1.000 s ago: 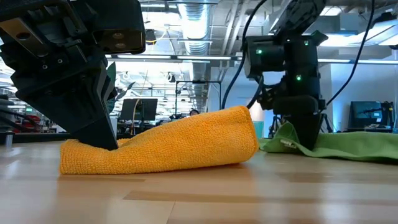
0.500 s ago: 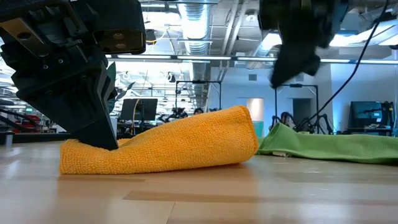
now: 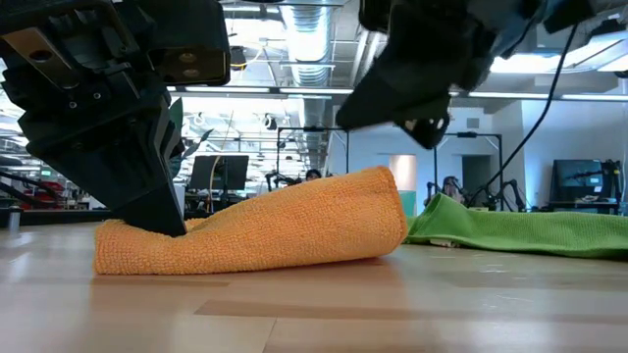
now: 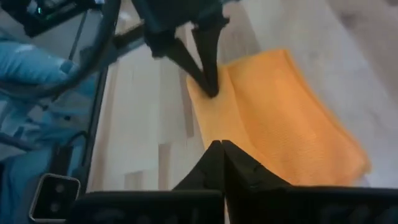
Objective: Roll microfiber towels into tight, uniform cylinder then place into a basket
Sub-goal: Roll the orange towel
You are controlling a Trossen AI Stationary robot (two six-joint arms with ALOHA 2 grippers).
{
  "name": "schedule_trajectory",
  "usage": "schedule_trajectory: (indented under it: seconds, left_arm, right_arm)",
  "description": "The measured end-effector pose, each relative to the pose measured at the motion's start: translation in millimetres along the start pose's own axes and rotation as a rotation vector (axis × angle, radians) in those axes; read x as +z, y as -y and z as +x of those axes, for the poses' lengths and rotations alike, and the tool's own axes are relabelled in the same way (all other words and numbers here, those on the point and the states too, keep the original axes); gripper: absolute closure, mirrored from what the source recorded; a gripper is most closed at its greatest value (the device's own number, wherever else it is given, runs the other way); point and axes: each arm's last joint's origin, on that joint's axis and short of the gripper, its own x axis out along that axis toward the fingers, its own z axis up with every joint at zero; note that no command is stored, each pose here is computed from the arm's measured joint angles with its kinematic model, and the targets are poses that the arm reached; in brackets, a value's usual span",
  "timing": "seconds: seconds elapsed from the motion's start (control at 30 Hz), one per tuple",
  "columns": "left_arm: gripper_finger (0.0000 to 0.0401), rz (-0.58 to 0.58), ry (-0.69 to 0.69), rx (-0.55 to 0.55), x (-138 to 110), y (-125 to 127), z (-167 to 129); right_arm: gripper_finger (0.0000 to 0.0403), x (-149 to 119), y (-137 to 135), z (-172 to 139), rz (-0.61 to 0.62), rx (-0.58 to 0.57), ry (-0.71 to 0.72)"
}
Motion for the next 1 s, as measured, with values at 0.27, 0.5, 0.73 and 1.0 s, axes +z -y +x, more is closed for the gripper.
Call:
schedule_trajectory:
  seconds: [0.27,0.5,0.73,1.0]
  left_arm:
    - [0.0401,-0.002,0.000,0.000,0,0,0]
    - [0.0401,-0.002,0.000,0.000,0,0,0]
    - [0.0401,0.007,-0.018,0.016,1,1,-2]
    - [0.0401,0.019,-0.042,0.040,0,-1,-3]
  right_arm:
    - [0.0396,-15,12,24,0.008,-0.001,-0.065]
    - [0.0392,-30,21,38,0.055,-0.047,-0.136]
    - [0.0397,-40,29,49,0.077,-0.086,-0.177]
    - [0.0400,-41,30,49,0.079,-0.093,-0.185]
